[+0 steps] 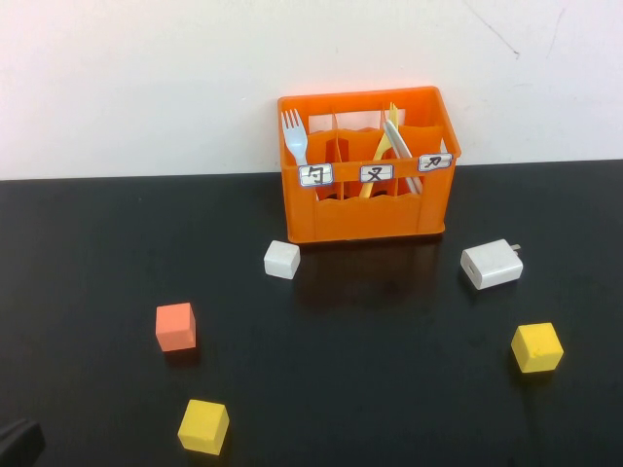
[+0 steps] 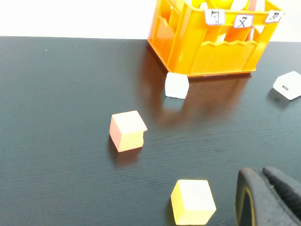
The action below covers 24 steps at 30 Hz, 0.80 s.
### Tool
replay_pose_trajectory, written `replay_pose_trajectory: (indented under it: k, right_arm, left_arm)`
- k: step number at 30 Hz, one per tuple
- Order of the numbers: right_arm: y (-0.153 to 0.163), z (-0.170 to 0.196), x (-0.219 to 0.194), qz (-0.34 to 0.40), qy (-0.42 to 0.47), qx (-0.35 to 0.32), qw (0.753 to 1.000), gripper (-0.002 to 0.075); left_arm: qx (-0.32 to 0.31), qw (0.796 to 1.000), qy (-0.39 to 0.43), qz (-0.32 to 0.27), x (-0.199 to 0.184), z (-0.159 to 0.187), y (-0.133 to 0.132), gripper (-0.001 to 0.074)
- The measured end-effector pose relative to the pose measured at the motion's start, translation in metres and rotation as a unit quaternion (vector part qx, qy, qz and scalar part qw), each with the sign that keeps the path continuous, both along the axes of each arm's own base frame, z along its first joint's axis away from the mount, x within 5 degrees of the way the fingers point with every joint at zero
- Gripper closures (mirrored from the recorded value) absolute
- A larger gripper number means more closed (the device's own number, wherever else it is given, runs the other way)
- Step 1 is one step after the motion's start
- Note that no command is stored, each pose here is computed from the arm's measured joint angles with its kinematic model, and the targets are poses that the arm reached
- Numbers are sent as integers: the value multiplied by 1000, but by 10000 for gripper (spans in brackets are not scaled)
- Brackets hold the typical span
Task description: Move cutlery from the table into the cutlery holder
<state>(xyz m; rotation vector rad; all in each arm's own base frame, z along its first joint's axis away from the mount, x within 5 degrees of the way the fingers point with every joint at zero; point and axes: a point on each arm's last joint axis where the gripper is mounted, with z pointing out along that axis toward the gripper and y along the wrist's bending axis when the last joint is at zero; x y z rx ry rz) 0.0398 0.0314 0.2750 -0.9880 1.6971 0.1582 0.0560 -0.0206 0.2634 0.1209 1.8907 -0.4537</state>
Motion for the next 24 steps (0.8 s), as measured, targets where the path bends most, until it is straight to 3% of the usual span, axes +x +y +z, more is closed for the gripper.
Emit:
replay_pose_trajectory:
  k: [24]
  right_arm:
    - [1,-4,-3,4,35,2,999,728]
  left_arm:
    - [-7,1000,3,2,0,0,0,736]
